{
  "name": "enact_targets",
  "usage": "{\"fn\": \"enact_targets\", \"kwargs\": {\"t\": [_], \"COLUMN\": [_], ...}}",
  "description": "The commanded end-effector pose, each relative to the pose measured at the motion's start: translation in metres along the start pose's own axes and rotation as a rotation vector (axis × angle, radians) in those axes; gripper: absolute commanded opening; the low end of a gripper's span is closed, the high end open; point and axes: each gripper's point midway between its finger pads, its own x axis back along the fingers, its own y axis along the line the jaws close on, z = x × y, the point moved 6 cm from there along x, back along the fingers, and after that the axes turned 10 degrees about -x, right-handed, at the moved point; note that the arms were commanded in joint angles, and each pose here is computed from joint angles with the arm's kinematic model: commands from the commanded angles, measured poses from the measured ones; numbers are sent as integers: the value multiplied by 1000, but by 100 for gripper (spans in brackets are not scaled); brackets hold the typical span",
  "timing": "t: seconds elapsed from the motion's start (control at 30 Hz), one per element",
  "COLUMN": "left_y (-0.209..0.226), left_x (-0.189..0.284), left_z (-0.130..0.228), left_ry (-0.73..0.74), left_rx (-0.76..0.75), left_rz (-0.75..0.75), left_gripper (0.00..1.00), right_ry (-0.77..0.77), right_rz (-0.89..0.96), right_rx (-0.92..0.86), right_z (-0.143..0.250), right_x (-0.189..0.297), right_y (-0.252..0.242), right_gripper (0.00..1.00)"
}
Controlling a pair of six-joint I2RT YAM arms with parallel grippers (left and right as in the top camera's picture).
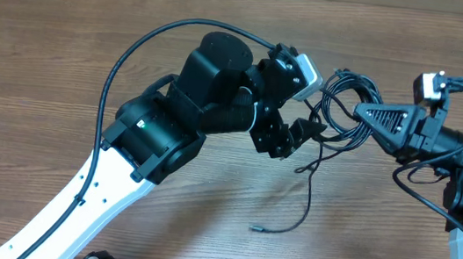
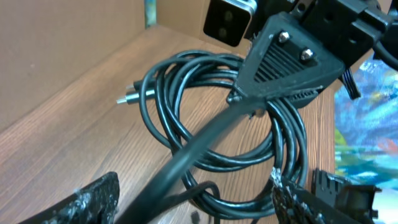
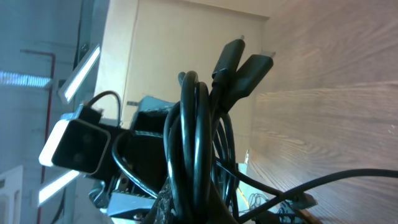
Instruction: Untangle cables
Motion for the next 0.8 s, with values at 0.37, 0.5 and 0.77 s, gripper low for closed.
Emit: {"fn": "enact_targets", "kwargs": {"t": [0.37, 0.5, 0.77], "left_y": [4, 6, -5], "left_x": [1, -6, -12], "left_z": [-17, -13, -35], "left_ry": [-86, -73, -206], "left_rx": [11, 42, 2], "left_rz": [-28, -15, 144], "left_gripper": [13, 4, 4], "right_ry": [72, 100, 114], "right_rz": [-34, -41, -47], "right_rx": [-14, -8, 42], "right_z": [11, 14, 16], "right_x": [2, 2, 2], "right_y": [19, 19, 19], "right_gripper": [4, 4, 4]}}
